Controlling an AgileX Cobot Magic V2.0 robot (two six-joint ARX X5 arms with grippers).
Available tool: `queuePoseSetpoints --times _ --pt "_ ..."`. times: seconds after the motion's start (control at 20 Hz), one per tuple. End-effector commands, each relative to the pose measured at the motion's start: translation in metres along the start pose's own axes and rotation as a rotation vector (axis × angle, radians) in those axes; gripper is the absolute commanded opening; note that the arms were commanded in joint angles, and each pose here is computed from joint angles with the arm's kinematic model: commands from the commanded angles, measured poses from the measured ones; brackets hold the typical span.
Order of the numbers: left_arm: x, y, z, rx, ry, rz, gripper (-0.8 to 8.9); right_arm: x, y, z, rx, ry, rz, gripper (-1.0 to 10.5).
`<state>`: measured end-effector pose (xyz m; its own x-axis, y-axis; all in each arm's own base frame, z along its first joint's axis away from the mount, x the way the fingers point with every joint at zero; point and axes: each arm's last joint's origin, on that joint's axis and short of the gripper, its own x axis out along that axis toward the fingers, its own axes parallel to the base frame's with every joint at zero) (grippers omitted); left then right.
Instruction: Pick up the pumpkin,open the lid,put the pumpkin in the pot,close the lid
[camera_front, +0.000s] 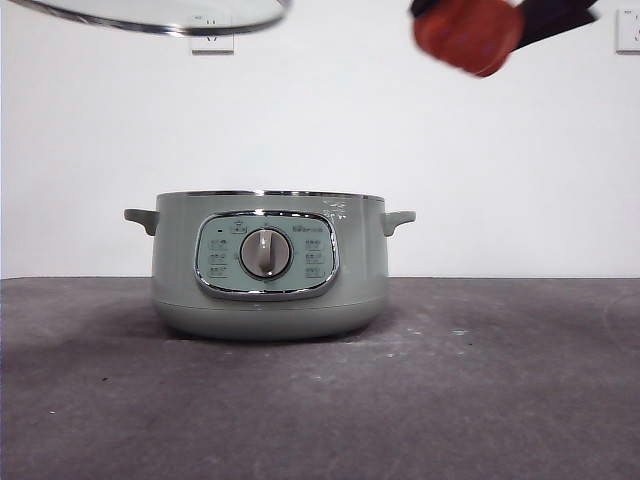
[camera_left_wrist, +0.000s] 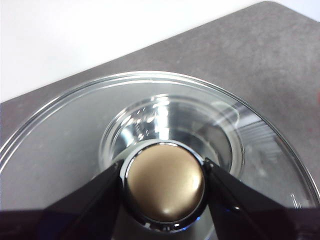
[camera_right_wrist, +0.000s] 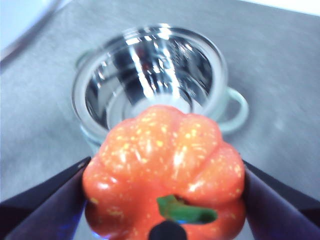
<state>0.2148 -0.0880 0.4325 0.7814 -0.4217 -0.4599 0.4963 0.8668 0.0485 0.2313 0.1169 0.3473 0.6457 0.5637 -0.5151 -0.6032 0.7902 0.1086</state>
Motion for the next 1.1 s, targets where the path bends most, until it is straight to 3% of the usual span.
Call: queuePoseSetpoints --times 0.05,0.55,0.9,1.1 --pt "-0.034 -0.001 0.003 0.022 -0.079 0.027 -0.09 0.028 0.002 0.002 0.002 -0.002 0.025 -0.1" --pt "-0.116 -0.013 -0.020 -0.001 -0.140 0.051 -0.09 0.178 0.017 0.047 -0.089 0.095 0.101 -0.1" --pt "-0.120 -0.014 -0.025 -0.006 -0.108 0.046 -0.09 0.261 0.027 0.022 -0.264 0.193 0.003 -0.1" --pt "-0.120 -0.014 -0.025 -0.006 -0.107 0.042 -0.09 0.270 0.027 0.011 -0.281 0.235 -0.008 -0.1"
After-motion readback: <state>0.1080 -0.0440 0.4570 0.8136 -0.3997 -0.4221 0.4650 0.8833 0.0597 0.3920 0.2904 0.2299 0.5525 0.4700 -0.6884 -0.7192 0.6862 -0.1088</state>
